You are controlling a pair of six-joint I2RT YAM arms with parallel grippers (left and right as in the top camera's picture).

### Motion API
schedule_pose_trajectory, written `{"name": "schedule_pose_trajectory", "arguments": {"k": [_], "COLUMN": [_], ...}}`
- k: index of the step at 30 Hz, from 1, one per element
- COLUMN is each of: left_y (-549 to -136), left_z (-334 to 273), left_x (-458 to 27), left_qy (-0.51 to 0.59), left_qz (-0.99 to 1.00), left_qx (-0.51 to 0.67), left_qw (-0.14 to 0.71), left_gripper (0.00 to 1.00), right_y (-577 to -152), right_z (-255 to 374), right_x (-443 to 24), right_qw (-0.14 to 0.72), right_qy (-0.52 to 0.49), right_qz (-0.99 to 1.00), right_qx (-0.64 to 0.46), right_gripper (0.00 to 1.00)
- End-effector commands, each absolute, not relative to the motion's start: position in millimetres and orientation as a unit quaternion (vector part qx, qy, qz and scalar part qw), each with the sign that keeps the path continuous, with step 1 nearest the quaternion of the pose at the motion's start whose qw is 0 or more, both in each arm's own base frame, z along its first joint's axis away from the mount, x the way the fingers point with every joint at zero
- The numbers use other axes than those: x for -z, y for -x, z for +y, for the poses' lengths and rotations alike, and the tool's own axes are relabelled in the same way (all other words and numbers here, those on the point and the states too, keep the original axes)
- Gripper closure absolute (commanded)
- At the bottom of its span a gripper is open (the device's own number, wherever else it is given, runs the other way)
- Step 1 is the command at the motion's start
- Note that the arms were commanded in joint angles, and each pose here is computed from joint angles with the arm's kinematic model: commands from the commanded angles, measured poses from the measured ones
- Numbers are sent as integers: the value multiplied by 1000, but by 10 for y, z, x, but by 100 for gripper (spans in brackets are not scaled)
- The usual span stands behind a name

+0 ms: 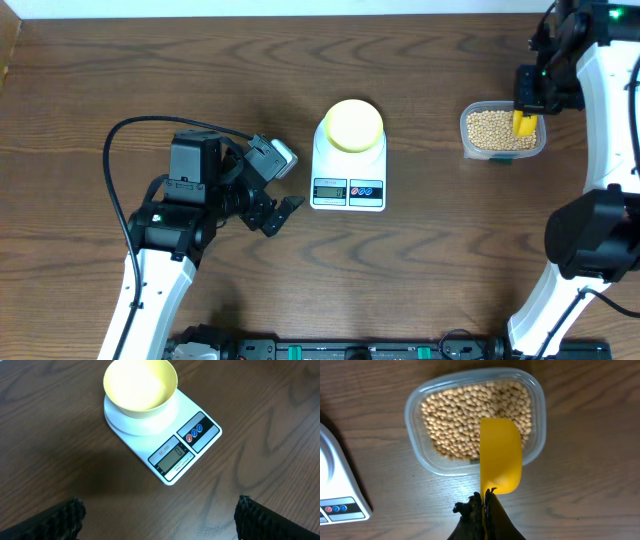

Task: Scoop item into bowl and weigh 50g on scale
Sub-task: 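Lower the scoop into the soybeans with the right gripper, then drag the scoop through the soybeans to fill it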

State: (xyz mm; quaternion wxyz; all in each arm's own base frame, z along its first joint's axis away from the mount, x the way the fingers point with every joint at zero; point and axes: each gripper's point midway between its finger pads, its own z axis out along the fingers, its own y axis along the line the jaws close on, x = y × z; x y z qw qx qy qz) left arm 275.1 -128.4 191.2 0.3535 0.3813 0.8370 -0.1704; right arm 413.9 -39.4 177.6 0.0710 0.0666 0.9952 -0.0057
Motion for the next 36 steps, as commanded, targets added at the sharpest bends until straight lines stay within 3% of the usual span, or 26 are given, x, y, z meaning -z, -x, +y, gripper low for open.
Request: {"name": "schedule_pose_trajectory", "arguments": {"k": [1, 29, 36], "left_y": [-2742, -2742, -2742], "left_z": [-1283, -1283, -1283], "left_x": [-1912, -1912, -1912], "left_qy": [-386, -386, -386], "left_qz": [834, 834, 834], "left_qx": [172, 172, 172], "left_qw": [354, 354, 354], "left_gripper": [2, 2, 2], "right_y": [-4125, -4330, -4223], "right_z": [-383, -389, -379], "right_x": [-1693, -1707, -1679], "right_qw": [60, 99, 76], "right_qy": [-69, -26, -20], "right_qz": [996, 994, 996], "right_qx": [13, 41, 40], "right_gripper": [99, 99, 99]}}
